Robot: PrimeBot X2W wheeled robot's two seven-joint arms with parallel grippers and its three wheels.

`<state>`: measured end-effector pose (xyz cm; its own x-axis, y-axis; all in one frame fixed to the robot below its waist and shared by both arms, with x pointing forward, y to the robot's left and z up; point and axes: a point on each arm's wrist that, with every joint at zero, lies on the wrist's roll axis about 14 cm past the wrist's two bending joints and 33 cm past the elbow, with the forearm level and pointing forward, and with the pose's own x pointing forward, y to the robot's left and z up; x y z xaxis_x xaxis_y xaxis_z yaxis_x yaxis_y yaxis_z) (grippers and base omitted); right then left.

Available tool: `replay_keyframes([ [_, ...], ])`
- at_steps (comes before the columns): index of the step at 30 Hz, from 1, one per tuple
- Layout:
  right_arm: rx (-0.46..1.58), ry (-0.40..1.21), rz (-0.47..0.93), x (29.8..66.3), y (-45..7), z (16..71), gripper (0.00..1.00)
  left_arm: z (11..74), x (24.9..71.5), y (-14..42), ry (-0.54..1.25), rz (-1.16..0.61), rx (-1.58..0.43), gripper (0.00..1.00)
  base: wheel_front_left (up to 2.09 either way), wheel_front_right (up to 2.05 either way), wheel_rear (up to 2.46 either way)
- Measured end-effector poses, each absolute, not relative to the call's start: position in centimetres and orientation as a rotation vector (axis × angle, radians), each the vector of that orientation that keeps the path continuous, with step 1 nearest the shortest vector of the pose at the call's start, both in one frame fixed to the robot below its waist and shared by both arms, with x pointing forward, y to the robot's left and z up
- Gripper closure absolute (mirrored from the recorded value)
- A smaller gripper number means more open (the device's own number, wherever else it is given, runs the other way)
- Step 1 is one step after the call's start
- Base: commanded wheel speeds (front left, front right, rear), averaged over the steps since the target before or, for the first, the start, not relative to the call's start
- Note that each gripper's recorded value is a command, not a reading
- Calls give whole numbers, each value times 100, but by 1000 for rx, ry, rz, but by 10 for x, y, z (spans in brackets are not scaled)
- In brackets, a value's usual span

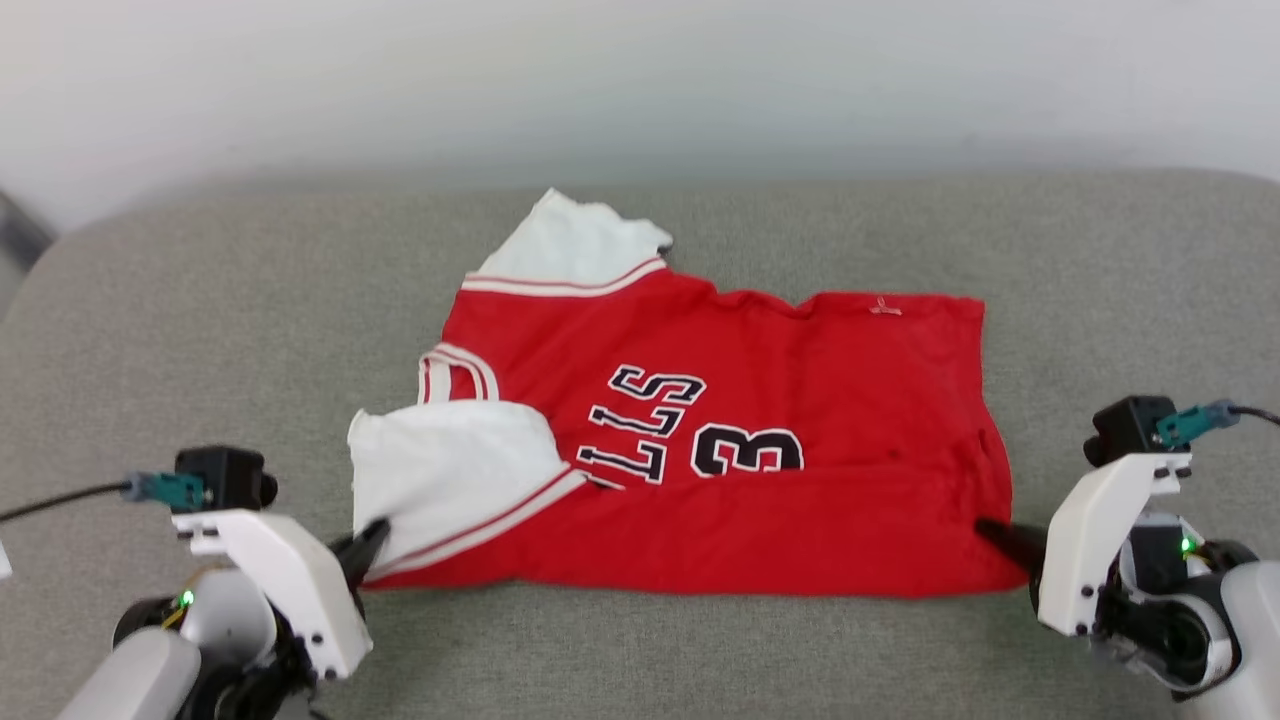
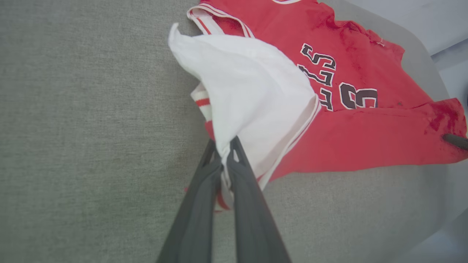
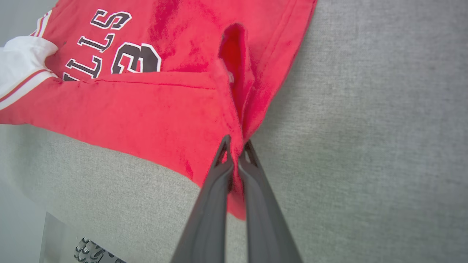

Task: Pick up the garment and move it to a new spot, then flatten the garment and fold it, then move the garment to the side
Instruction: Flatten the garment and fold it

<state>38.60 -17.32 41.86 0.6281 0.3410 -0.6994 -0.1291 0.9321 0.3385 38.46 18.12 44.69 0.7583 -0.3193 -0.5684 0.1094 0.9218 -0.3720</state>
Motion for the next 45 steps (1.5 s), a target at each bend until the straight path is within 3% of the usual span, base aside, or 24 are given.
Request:
replay_keyframes([
  [11, 224, 848, 305, 340, -174, 424, 100, 437, 317, 189, 721, -173, -329, 100, 0, 0, 0],
  [16, 212, 870, 255, 331, -185, 409, 98, 420, 303, 182, 776, -168, -359, 100, 0, 0, 0],
  [17, 217, 875, 247, 330, -185, 405, 55, 419, 304, 181, 775, -165, -372, 100, 0, 0, 0],
  [18, 219, 876, 243, 330, -184, 402, 0, 417, 306, 180, 769, -158, -381, 84, 0, 0, 0],
  [19, 221, 867, 239, 330, -183, 400, 0, 416, 309, 181, 765, -150, -380, 0, 0, 0, 0],
  [32, 150, 462, 105, 356, -209, 453, 0, 478, 381, 195, 433, -110, -323, 0, 0, 0, 0],
  [45, 96, 175, 41, 400, -215, 505, 0, 538, 510, 180, 186, -151, -258, 0, 0, 0, 0],
])
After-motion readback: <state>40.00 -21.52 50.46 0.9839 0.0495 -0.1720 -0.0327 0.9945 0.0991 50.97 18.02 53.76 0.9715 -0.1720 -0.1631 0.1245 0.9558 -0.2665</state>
